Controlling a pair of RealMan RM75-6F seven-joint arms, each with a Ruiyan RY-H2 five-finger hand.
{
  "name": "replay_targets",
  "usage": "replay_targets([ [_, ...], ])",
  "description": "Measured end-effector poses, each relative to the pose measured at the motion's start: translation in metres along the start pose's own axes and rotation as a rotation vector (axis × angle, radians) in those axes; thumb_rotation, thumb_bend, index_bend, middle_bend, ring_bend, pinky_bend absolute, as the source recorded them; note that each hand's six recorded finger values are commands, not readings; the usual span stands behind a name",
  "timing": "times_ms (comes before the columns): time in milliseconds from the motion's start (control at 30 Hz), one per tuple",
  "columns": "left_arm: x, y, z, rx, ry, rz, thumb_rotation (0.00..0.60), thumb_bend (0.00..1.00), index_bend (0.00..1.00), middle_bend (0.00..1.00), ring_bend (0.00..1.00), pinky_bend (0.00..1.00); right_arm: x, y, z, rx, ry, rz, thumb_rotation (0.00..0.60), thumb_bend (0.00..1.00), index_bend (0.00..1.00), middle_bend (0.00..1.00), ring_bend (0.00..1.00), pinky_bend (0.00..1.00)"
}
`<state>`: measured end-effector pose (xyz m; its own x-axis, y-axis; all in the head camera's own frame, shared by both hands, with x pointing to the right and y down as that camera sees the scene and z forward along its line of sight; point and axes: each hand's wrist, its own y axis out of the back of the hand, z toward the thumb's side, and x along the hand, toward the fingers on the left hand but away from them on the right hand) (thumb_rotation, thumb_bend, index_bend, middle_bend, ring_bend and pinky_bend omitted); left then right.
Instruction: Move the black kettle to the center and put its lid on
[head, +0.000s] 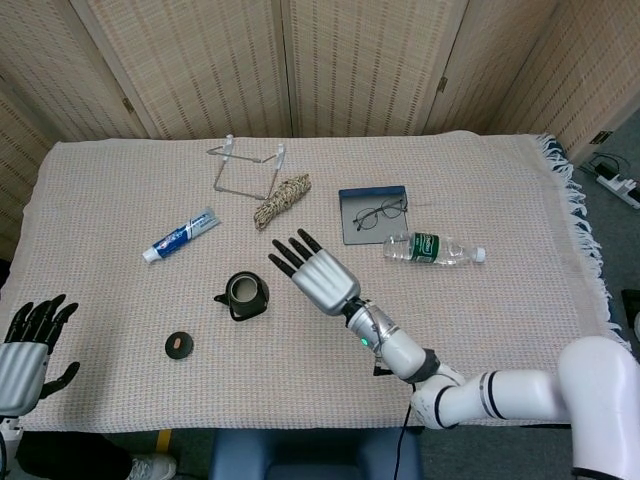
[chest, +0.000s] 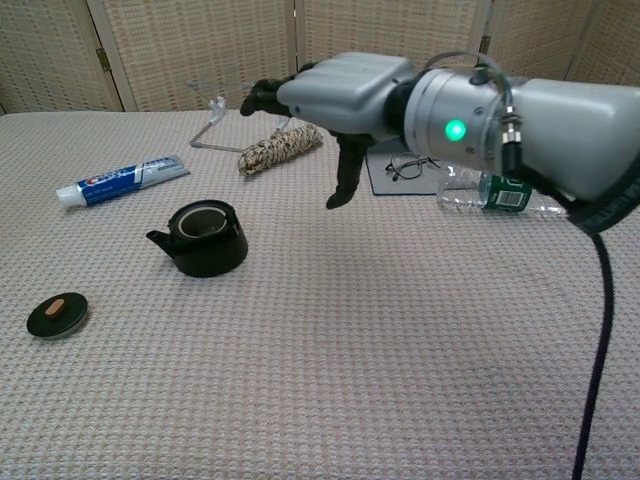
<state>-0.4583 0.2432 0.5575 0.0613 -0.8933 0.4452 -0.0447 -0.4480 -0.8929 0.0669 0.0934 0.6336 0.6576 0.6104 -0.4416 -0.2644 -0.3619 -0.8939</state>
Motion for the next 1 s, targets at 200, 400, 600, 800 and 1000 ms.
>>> replay_targets([
  [200, 0.014, -0.006, 0.011, -0.009, -0.066, -0.018, 0.6, 0.23, 0.13, 0.04, 0.1, 0.0, 0.071, -0.001, -0.056, -0.004, -0.154, -0.03, 0.6, 0.07, 0.0, 0.0, 0.1, 0.06],
  [400, 0.031, -0.015, 0.03, -0.013, -0.163, -0.06, 0.6, 0.23, 0.15, 0.09, 0.17, 0.05, 0.129, -0.007, -0.096, -0.014, -0.3, -0.048, 0.6, 0.07, 0.0, 0.0, 0.11, 0.1],
  [600, 0.048, -0.034, 0.063, 0.031, -0.325, -0.154, 0.6, 0.21, 0.18, 0.23, 0.3, 0.22, 0.205, -0.018, -0.139, -0.054, -0.487, -0.069, 0.6, 0.07, 0.0, 0.0, 0.11, 0.11],
  [800, 0.06, -0.052, 0.087, 0.103, -0.417, -0.229, 0.6, 0.2, 0.22, 0.59, 0.72, 0.74, 0.255, -0.031, -0.167, -0.096, -0.614, -0.07, 0.6, 0.07, 0.0, 0.0, 0.11, 0.14],
  [1000, 0.075, -0.071, 0.106, 0.138, -0.447, -0.297, 0.6, 0.2, 0.24, 0.74, 0.84, 0.83, 0.274, -0.043, -0.178, -0.127, -0.655, -0.057, 0.6, 0.07, 0.0, 0.0, 0.11, 0.14],
])
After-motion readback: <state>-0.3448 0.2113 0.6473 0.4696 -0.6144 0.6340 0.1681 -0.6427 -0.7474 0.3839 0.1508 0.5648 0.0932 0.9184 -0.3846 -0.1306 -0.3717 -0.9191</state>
